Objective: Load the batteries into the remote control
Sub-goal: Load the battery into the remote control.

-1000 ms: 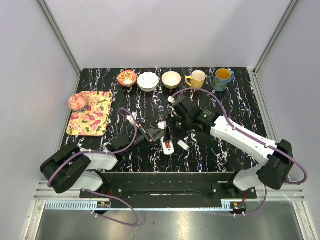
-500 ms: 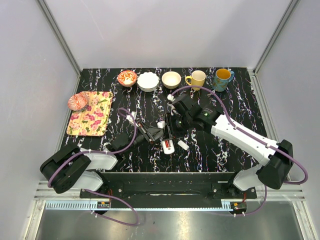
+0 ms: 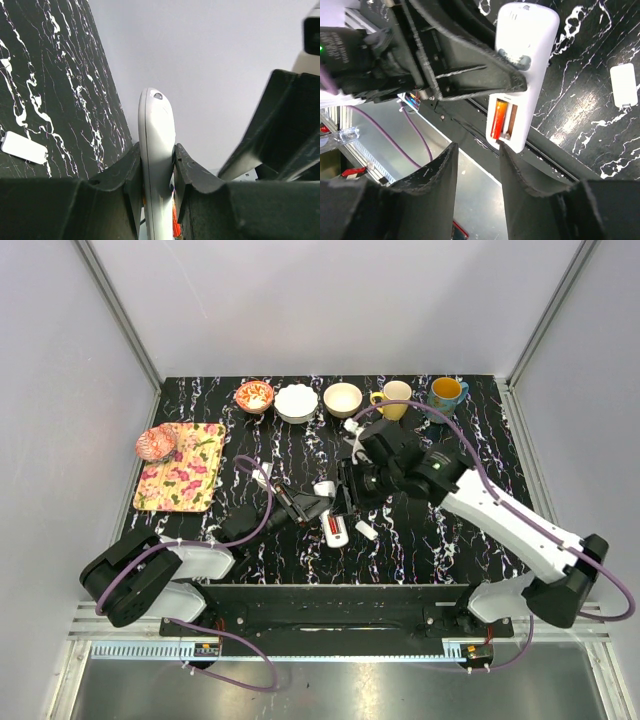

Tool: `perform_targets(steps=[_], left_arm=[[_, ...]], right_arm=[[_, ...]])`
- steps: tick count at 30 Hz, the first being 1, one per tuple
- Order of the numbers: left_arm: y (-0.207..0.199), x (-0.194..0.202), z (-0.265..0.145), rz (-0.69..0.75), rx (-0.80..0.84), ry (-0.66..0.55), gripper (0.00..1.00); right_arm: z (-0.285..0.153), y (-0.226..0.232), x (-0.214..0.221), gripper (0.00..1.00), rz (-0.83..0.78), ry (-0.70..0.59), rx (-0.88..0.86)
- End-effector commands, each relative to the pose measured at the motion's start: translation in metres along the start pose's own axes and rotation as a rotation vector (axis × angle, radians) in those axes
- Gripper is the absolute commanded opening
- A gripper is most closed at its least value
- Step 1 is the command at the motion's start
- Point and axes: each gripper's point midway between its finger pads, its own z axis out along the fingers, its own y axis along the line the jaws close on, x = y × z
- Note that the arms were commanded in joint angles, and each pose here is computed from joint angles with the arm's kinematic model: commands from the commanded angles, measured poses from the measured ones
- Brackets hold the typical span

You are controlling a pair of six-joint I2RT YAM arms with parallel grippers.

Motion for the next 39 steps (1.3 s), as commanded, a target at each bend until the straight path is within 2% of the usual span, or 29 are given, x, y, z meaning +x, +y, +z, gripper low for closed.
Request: perform_targets(steps=[1, 3, 5, 6, 8, 9, 10, 11, 14, 18, 27, 30, 35, 39], left_arm=[[-0.105, -0.023, -0.023, 0.077, 0.431, -0.106, 0.00], [-0.108, -0.025, -0.025, 0.071, 0.437, -0.112, 0.00], [-0.111, -0.026, -0.026, 0.067, 0.448, -0.110, 0.00], [-0.112, -0.026, -0.027, 0.059, 0.451, -0.107, 0.00], [-0.116, -0.025, -0.029, 0.056, 0.463, -0.099, 0.00], [-0.118, -0.026, -0.030, 0.047, 0.468, -0.097, 0.00], [-0.119, -0.025, -0.031, 0.046, 0.473, -0.092, 0.00], [-0.122, -0.025, -0.033, 0.044, 0.480, -0.090, 0.00], [-0.127, -0.024, -0.036, 0.042, 0.498, -0.078, 0.00], [-0.129, -0.022, -0.036, 0.039, 0.504, -0.065, 0.00], [-0.131, -0.021, -0.033, 0.039, 0.509, -0.053, 0.00], [-0.133, -0.021, -0.032, 0.039, 0.513, -0.054, 0.00], [-0.137, -0.022, -0.032, 0.044, 0.525, -0.055, 0.00], [-0.136, -0.023, -0.031, 0.044, 0.523, -0.058, 0.00]], right_arm=[[-0.040, 0.004, -0.014, 0.45, -0.058, -0.140, 0.002], [-0.043, -0.004, -0.016, 0.45, -0.030, -0.183, -0.005], [-0.027, -0.015, -0.015, 0.45, 0.039, -0.228, -0.031], [-0.034, -0.005, -0.028, 0.46, 0.037, -0.315, -0.108], [-0.020, -0.012, -0.017, 0.52, 0.107, -0.310, -0.163], [-0.027, -0.007, -0.030, 0.55, 0.107, -0.378, -0.227], [-0.019, -0.009, -0.020, 0.58, 0.134, -0.340, -0.264], [-0.018, -0.010, -0.020, 0.64, 0.140, -0.346, -0.288], [-0.017, -0.009, -0.019, 0.71, 0.158, -0.357, -0.370], [-0.024, -0.003, -0.026, 0.77, 0.163, -0.405, -0.491], [-0.013, 0.014, -0.015, 0.79, 0.179, -0.284, -0.693], [-0.002, 0.012, -0.009, 0.80, 0.172, -0.219, -0.690], [0.003, 0.007, -0.006, 0.81, 0.154, -0.197, -0.654], [0.003, 0.007, -0.001, 0.78, 0.130, -0.163, -0.645]])
